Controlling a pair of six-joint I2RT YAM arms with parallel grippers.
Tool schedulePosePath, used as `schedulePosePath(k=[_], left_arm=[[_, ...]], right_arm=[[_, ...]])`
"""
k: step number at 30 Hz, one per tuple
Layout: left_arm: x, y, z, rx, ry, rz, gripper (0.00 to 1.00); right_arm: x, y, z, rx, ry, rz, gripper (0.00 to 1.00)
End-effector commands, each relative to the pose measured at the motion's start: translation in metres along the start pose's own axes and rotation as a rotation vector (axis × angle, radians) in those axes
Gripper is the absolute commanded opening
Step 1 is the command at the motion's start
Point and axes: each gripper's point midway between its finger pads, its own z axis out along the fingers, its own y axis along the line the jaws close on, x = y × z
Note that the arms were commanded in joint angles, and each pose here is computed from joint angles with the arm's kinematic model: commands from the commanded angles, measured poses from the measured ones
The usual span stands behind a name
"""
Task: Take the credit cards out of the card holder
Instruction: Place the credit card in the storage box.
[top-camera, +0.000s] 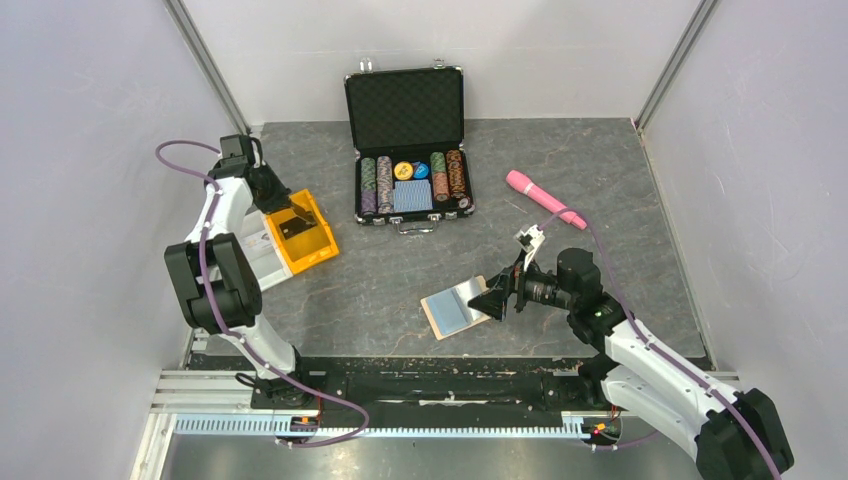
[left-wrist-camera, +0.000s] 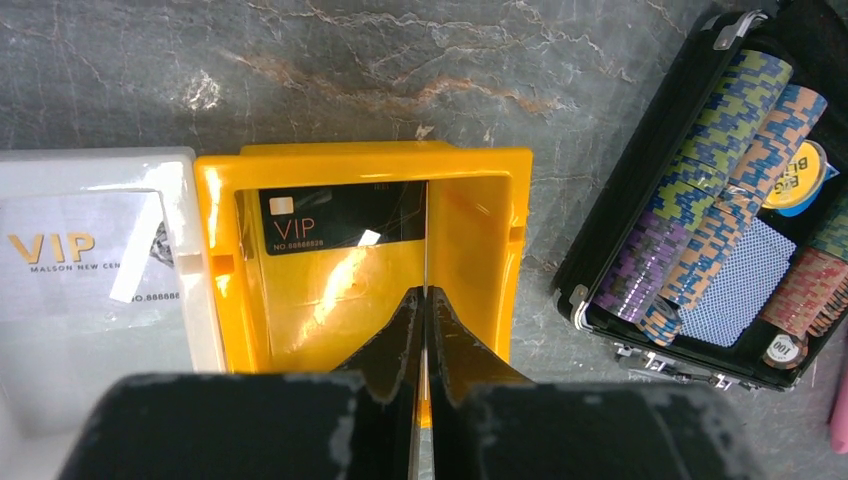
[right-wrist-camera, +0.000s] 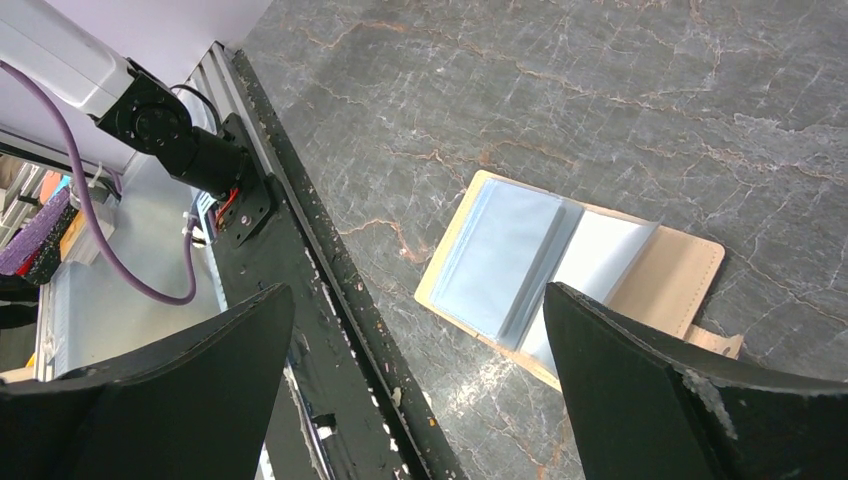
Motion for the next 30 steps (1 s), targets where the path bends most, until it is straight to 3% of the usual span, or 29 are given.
schedulePosePath(k=[1,25,30], left_arm=[[-0.006,0.002,0.013,0.008,-0.015,0.072,0.07],[-0.006,0.000,0.032,0.036,-0.026,0.057,0.12],[-0.005,0.002,0.033,0.026,-0.020,0.060,0.23]], right_arm=[[-0.029,0.013,-0.001,-0.023,-0.066,-0.049,0.98],[-0.040,0.022,-0.005,-0.046,-0.090,-0.102,0.98],[-0.039,0.022,-0.006,-0.046,-0.087,-0.104,0.98]])
